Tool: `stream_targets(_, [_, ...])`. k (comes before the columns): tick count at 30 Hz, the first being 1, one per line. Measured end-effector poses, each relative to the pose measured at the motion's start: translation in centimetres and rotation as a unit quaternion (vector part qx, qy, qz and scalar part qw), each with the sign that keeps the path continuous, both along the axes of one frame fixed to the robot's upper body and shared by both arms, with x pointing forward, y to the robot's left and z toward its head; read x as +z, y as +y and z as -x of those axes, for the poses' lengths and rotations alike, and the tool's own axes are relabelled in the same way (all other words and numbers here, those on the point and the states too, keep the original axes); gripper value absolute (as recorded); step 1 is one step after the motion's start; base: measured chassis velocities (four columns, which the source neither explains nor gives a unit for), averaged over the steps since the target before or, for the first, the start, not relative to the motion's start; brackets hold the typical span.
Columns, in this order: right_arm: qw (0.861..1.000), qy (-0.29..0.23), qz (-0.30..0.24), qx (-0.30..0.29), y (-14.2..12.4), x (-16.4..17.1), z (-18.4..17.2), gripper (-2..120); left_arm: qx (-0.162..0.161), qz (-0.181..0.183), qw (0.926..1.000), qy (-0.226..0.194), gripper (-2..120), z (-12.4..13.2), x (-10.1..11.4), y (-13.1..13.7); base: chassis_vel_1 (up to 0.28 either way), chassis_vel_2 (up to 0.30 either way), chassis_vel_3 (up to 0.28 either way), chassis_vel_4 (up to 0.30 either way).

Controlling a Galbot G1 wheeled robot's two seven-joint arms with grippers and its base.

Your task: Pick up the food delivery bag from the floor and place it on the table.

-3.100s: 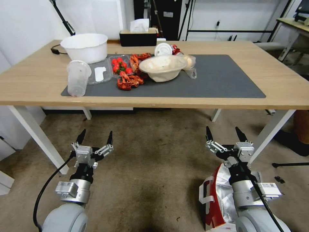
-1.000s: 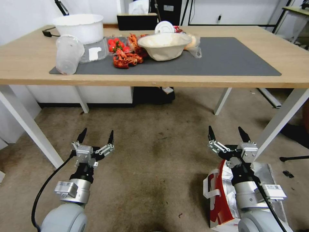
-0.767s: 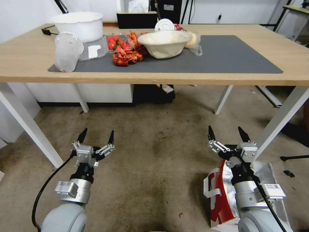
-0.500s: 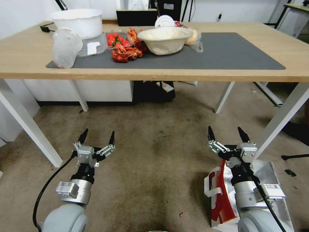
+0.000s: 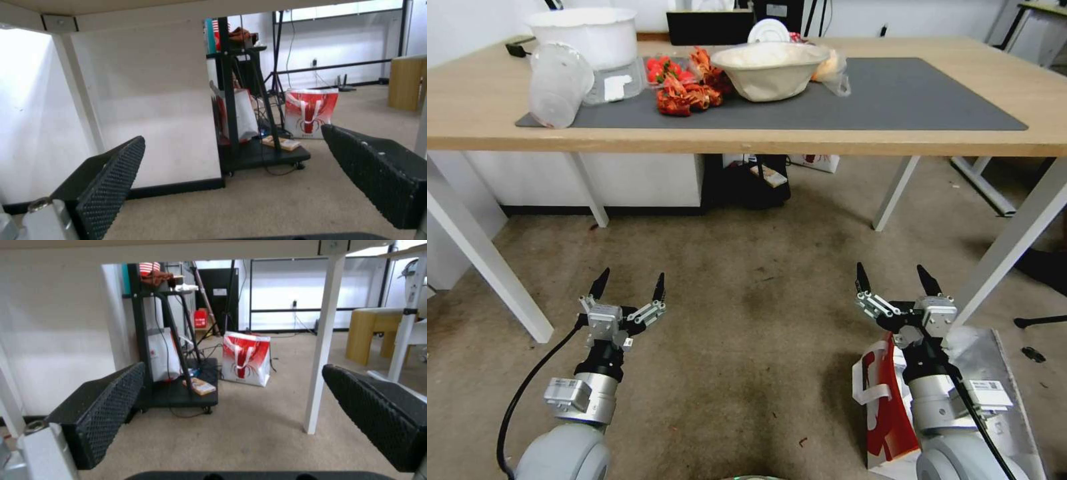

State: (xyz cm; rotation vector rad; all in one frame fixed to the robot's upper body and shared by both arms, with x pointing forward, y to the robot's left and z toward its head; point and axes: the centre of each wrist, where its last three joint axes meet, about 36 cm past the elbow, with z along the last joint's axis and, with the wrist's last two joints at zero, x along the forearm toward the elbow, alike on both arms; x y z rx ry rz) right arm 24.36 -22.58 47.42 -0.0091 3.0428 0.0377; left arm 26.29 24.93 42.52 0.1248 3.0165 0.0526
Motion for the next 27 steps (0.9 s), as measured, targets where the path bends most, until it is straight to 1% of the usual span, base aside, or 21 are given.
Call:
stream_targets(12, [1.000,-0.002,0.000,0.000,0.0,0.1,0.1,100,0.002,0.005,1.0000,-0.004,99,0.1,0.1,0.0,0.000,0.000,0.000,0.000])
stream_targets(15, [1.000,-0.003,0.001,-0.001,0.0,0.1,0.2,100,0.000,0.012,0.9996,-0.026,99,-0.2,-0.4,0.2,0.000,0.000,0.000,0.000])
stream_targets(21, [1.000,-0.003,0.005,-0.005,-0.3,0.2,0.2,100,0.002,0.013,0.9994,-0.033,100,-0.3,-0.6,0.4,0.000,0.000,0.000,0.000])
stream_targets(27, [1.000,0.002,0.020,-0.015,-1.7,0.5,-0.1,100,0.006,0.016,0.9994,-0.032,100,-0.3,-0.5,0.5,0.000,0.000,0.000,0.000])
